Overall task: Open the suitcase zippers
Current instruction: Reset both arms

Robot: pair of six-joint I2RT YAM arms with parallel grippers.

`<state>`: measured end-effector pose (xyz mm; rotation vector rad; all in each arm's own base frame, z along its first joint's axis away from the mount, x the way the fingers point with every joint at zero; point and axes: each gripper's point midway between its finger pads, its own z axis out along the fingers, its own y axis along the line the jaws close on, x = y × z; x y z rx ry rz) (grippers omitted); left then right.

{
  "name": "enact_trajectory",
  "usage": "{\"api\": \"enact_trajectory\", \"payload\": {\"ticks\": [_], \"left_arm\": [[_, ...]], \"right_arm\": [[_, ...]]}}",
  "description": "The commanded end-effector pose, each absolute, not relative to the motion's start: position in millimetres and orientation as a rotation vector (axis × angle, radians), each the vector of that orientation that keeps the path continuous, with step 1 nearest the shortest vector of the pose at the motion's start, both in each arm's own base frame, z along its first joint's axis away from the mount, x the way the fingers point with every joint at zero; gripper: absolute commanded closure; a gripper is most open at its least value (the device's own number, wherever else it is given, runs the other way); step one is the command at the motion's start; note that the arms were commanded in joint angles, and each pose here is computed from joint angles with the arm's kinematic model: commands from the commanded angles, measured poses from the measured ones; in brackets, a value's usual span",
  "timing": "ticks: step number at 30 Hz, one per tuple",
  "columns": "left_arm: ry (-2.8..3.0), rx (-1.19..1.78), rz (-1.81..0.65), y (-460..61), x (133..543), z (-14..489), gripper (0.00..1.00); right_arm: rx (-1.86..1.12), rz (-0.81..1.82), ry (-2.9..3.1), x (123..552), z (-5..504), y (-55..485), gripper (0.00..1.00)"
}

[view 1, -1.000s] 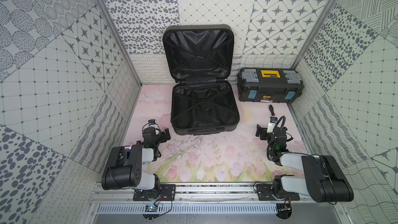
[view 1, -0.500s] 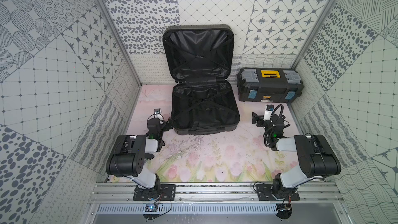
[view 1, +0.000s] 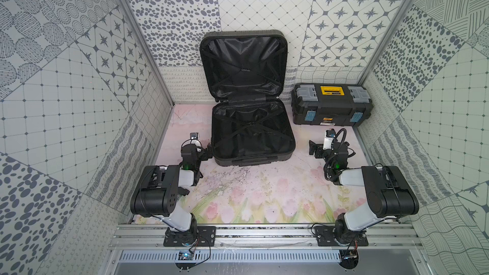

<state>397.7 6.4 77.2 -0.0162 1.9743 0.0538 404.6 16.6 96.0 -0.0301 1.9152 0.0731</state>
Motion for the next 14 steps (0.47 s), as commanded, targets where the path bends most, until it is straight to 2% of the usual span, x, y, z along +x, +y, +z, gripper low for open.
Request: {"api": "enact_trajectory", "payload": {"ticks": [1, 14], "left_arm": [[1.972, 0.016, 0.057, 3.7, 400.2, 79.0, 0.01], [1.972, 0.015, 0.051, 3.6, 400.1, 78.9, 0.01]], "right_arm": [[-0.041, 0.077, 1.879, 406.5, 105.1, 18.0, 0.01], [-0.042, 0.078, 1.878, 406.7, 105.5, 18.3, 0.01]]}}
